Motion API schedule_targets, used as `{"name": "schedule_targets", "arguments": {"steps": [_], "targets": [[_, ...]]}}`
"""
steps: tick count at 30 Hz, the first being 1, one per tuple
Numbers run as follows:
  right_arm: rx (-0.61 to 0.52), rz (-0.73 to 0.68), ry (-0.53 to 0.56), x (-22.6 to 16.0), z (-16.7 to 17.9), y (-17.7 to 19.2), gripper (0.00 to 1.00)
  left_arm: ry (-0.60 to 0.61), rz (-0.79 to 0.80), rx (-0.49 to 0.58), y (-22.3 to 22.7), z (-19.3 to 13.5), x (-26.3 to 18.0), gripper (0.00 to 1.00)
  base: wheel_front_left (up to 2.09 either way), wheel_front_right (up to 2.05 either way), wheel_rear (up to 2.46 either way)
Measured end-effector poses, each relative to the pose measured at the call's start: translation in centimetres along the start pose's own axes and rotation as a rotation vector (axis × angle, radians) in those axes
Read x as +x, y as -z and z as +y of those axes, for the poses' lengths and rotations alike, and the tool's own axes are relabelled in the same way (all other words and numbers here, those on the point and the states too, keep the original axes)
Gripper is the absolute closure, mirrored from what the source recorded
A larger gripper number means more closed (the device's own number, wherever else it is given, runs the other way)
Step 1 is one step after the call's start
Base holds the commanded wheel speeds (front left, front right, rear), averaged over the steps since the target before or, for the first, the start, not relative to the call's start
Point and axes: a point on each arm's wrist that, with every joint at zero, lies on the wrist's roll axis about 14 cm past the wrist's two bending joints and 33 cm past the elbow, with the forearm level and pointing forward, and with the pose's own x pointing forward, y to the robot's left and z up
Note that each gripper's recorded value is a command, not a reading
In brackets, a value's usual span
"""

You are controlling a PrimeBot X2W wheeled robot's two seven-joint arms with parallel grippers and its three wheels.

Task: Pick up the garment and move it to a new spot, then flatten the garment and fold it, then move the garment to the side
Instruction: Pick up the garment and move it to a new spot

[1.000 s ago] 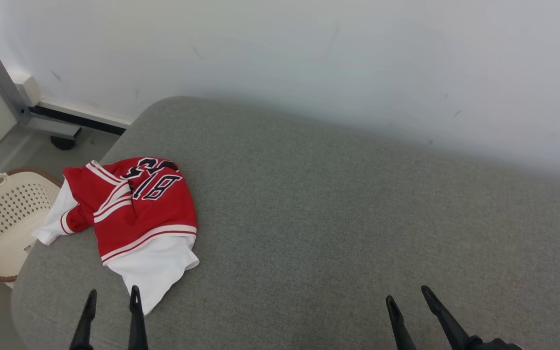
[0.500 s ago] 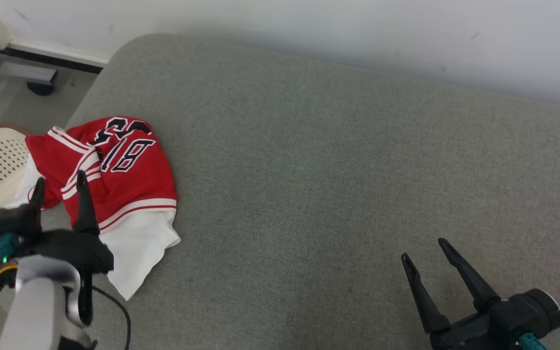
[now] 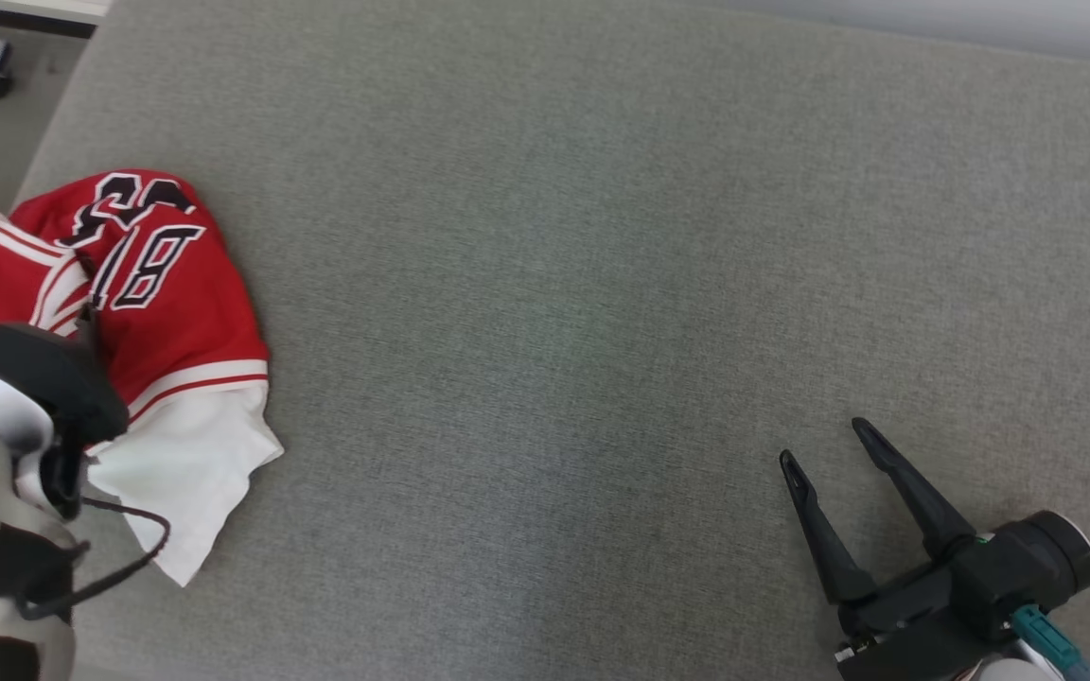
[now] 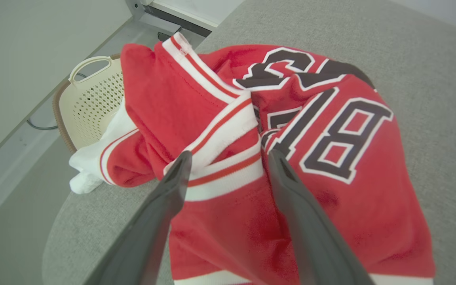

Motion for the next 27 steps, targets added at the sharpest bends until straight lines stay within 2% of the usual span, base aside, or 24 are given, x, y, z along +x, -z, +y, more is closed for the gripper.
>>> {"name": "schedule_targets", "arguments": {"steps": [13, 14, 15, 18, 27], "targets": [[0.035, 0.017, 0.027, 0.6, -1.4, 1.4, 0.00, -0.017, 0.220, 0.059, 3.9, -0.7, 2.7, 0.00, 0.00, 0.00, 0.00], [0.036, 0.017, 0.025, 0.7, -1.3, 1.4, 0.00, -0.017, 0.225, 0.061, 4.1, -0.8, 2.8, 0.56, 0.00, 0.00, 0.00], [0.041, 0.014, 0.025, 0.7, -1.3, 1.4, 0.00, -0.014, 0.215, 0.063, 4.0, -0.9, 3.0, 1.00, 0.00, 0.00, 0.00], [0.045, 0.008, 0.022, 0.8, -1.2, 1.1, 0.00, 0.008, 0.135, 0.054, 2.7, -1.5, 3.2, 1.00, 0.00, 0.00, 0.00], [0.062, -0.033, 0.049, -0.3, -0.3, -1.1, 0.00, 0.076, -0.212, -0.013, -4.9, -2.7, 1.4, 1.00, 0.00, 0.00, 0.00]]}}
